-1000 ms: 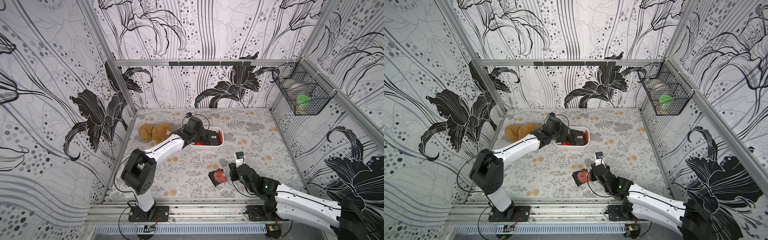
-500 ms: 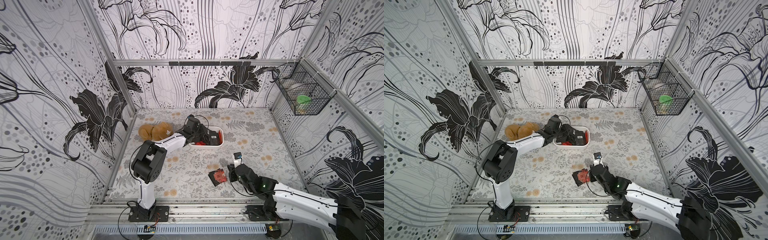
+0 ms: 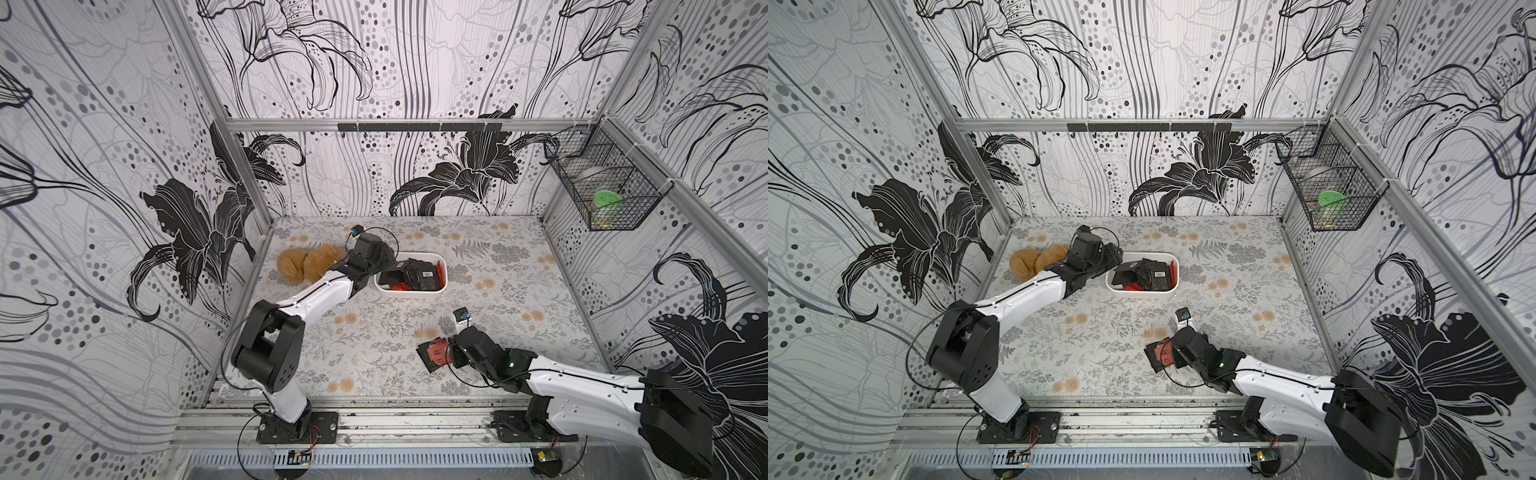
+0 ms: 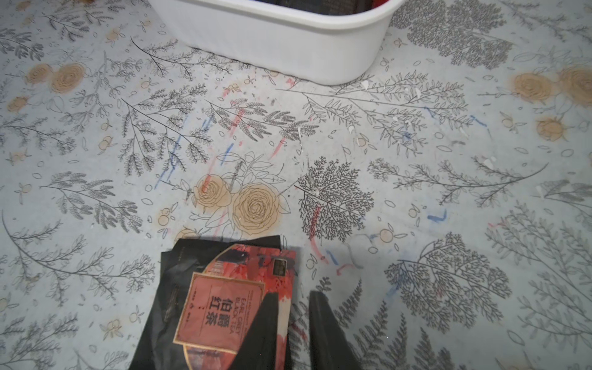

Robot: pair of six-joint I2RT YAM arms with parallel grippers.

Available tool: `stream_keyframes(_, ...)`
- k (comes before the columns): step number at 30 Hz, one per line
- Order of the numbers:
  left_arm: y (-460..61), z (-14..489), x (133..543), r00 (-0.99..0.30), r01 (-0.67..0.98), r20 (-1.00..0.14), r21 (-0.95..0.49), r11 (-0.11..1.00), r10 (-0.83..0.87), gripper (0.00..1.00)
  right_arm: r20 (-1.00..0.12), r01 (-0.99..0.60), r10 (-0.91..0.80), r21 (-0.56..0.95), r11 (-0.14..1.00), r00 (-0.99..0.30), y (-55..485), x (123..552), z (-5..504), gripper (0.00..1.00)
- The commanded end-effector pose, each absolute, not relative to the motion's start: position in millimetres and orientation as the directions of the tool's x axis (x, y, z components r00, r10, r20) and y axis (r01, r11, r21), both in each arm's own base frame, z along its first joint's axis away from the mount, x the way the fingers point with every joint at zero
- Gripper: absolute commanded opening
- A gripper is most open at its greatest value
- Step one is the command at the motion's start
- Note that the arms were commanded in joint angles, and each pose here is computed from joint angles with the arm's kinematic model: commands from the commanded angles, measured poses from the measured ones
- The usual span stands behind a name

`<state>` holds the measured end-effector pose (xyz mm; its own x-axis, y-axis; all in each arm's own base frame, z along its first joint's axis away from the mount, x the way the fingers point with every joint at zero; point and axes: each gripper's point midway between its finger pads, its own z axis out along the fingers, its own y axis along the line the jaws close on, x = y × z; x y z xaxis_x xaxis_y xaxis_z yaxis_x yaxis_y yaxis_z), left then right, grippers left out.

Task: Put the tea bags into the storage box
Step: Place the tea bag in the storage box, then move the tea bag to the center of the board.

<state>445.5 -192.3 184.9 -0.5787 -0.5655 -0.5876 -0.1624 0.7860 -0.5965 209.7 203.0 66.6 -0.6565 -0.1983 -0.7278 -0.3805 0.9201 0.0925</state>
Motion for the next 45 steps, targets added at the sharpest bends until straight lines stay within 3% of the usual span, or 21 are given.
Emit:
stream_keyframes(1, -174, 192, 426, -0.546, -0.177, -0.614, -0.580, 0.795, -0.570, 0.61, -0.724, -0.397, -0.211, 0.094, 0.913, -0.657, 212, 212, 69, 0.23)
stream_keyframes(9, -224, 161, 341, -0.708, -0.043, -0.531, -0.626, 0.779, -0.466, 0.62, -0.684, -0.424, -0.251, 0.095, 0.900, -0.685, 222, 210, 58, 0.19)
stream_keyframes(18, -253, 99, 255, -0.806, -0.072, -0.411, -0.646, 0.760, -0.426, 0.61, -0.615, -0.479, -0.324, 0.101, 0.872, -0.719, 236, 203, 40, 0.09)
stream_keyframes(23, -250, 81, 236, -0.813, -0.109, -0.368, -0.664, 0.740, -0.450, 0.60, -0.561, -0.516, -0.375, 0.110, 0.850, -0.738, 247, 198, 27, 0.02)
stream_keyframes(33, -255, 66, 219, -0.830, -0.130, -0.327, -0.675, 0.726, -0.453, 0.57, -0.538, -0.611, -0.423, 0.233, 0.756, -0.729, 277, 180, 23, 0.01)
stream_keyframes(45, -270, 51, 192, -0.852, -0.168, -0.229, -0.732, 0.660, -0.471, 0.48, -0.508, -0.614, -0.446, 0.226, 0.756, -0.737, 278, 179, 14, 0.00)
